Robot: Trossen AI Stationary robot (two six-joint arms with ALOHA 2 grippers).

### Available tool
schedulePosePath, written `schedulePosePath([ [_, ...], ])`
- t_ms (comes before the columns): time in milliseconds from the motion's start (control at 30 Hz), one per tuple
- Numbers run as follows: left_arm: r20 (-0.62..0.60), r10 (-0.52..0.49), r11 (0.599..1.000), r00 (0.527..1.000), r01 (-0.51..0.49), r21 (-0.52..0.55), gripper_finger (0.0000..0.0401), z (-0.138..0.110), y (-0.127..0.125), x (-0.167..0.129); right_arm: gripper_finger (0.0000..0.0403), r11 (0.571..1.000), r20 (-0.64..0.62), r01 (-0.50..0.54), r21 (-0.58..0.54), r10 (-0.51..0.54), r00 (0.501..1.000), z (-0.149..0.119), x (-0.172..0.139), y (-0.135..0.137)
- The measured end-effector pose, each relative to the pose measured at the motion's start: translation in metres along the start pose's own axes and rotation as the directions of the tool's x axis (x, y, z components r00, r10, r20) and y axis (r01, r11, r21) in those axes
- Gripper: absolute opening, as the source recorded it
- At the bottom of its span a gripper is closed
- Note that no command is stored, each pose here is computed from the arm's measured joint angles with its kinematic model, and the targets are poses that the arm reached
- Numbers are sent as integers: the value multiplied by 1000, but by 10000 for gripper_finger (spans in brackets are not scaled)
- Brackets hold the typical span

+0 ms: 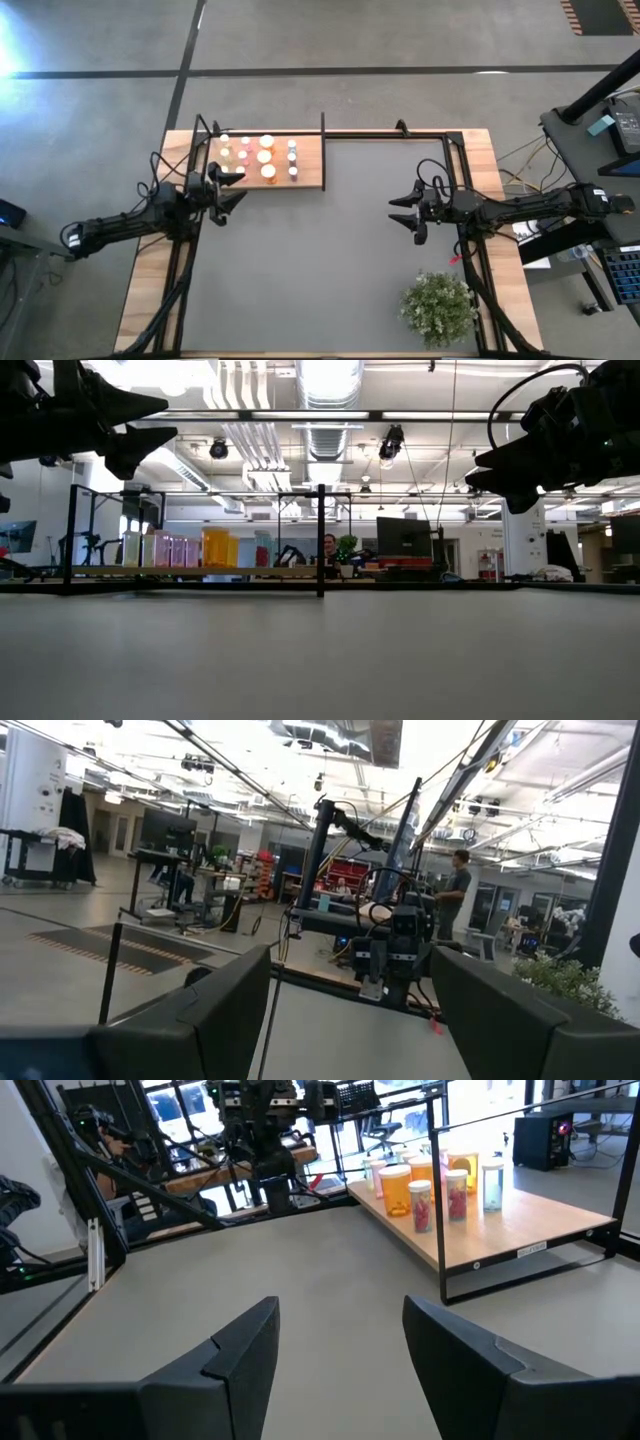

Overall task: Pick and place medicine bottles onto shelf by color
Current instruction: Return to Home Position

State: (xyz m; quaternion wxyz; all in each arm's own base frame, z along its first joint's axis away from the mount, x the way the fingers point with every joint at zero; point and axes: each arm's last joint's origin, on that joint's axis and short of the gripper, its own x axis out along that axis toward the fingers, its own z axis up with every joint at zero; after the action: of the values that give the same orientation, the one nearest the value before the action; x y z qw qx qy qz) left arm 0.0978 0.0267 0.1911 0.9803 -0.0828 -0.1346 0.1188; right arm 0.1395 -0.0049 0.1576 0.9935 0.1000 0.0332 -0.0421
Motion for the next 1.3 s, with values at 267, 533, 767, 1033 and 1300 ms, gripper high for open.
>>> schedulePosePath([
  [267, -7, 2, 1000, 1000, -2, 0, 260, -1, 0, 1, 203, 999, -1, 0, -53, 0, 1000, 0, 0, 0],
  [533, -11, 3, 1000, 1000, -3, 0, 260, -1, 0, 1, 203, 999, 0, 0, -55, 0, 1000, 0, 0, 0],
  [767, -11, 3, 1000, 1000, -3, 0, 260, -1, 0, 1, 203, 999, -1, 0, -53, 0, 1000, 0, 0, 0],
  [1033, -11, 3, 1000, 1000, -3, 0, 260, -1, 0, 1, 203, 999, -1, 0, -53, 0, 1000, 0, 0, 0],
  [1300, -11, 3, 1000, 1000, -3, 0, 260, -1, 0, 1, 203, 999, -1, 0, -53, 0, 1000, 0, 0, 0],
])
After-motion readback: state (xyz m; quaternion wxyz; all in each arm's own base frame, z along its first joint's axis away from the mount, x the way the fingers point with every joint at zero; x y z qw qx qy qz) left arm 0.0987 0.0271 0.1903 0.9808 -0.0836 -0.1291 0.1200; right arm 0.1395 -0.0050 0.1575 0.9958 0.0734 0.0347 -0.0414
